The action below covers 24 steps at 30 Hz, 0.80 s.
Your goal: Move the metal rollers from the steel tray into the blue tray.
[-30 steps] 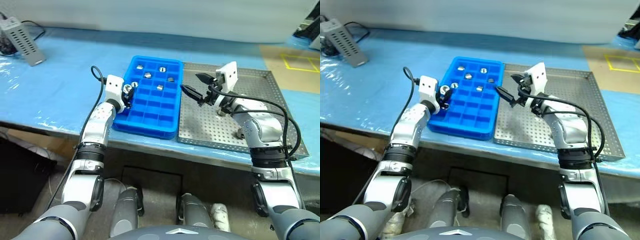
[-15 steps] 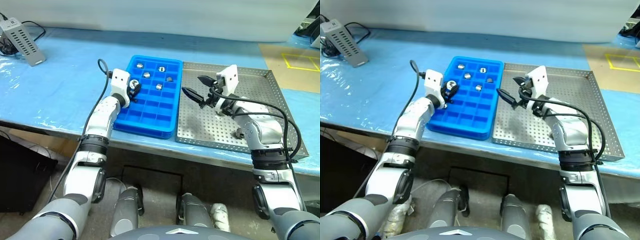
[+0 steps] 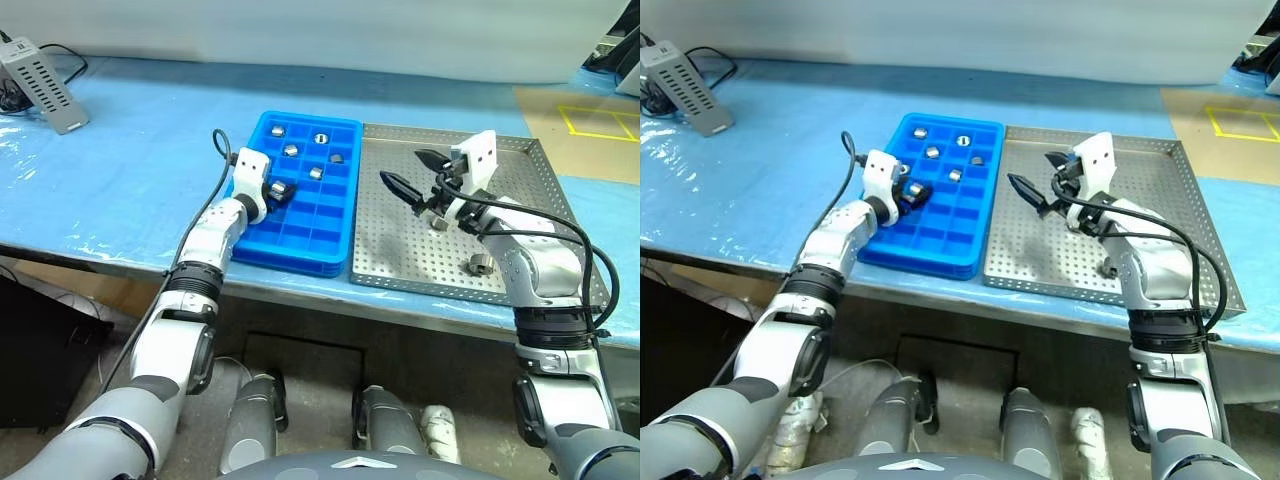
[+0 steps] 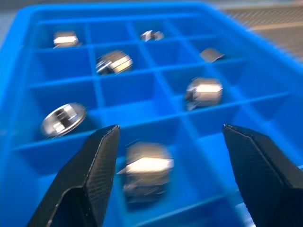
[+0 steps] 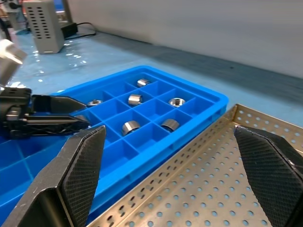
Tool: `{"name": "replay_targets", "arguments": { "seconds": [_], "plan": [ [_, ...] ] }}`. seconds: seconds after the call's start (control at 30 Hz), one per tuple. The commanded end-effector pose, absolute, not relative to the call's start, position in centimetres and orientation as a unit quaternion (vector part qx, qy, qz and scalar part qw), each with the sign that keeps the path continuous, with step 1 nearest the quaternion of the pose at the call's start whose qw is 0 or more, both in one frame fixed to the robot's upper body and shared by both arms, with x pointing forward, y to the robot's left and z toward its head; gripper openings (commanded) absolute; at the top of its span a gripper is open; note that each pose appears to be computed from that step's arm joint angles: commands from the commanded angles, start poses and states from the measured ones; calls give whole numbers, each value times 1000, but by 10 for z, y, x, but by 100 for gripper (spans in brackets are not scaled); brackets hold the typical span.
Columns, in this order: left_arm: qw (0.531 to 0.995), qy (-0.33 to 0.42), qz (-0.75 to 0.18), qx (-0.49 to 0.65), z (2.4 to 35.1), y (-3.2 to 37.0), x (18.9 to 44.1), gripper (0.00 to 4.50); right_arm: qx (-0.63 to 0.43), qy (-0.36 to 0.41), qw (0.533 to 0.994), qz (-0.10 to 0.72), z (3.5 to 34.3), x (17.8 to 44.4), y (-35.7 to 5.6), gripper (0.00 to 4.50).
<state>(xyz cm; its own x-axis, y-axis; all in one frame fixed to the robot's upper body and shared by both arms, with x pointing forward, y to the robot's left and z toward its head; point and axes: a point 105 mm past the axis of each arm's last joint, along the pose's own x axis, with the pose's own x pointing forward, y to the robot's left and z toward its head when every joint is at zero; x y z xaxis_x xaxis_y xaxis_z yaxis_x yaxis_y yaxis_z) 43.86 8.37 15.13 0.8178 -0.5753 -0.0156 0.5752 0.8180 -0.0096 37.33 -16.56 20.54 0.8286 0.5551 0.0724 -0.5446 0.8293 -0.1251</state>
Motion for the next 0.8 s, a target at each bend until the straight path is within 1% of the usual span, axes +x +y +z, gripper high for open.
{"name": "replay_targets", "arguments": {
  "seconds": [0.03, 0.2, 0.33, 0.43, 0.53, 0.6, 0.7, 0.8],
  "plan": [
    [920, -78, -383, 28, 200, 48, 430, 371, -18, -101, 964, 244, 232, 369, -186, 450],
    [879, -94, -468, 16, 213, 1, 418, 371, -14, -120, 973, 198, 242, 357, -208, 450],
    [868, -55, -492, 44, 197, -31, 418, 371, -34, -126, 981, 140, 246, 341, -234, 450],
    [870, -21, -492, 38, 186, -46, 420, 371, -50, -131, 985, 102, 251, 327, -252, 450],
    [881, 20, -471, 40, 167, -54, 422, 371, -65, -127, 987, 69, 250, 311, -268, 450],
    [882, 27, -469, 44, 162, -59, 421, 371, -72, -122, 988, 56, 248, 304, -273, 450],
    [882, 28, -468, 41, 164, -70, 418, 371, -77, -119, 989, 32, 246, 291, -280, 450],
    [892, 40, -448, 47, 158, -72, 420, 371, -80, -116, 990, 21, 243, 284, -281, 450]
  ]
}}
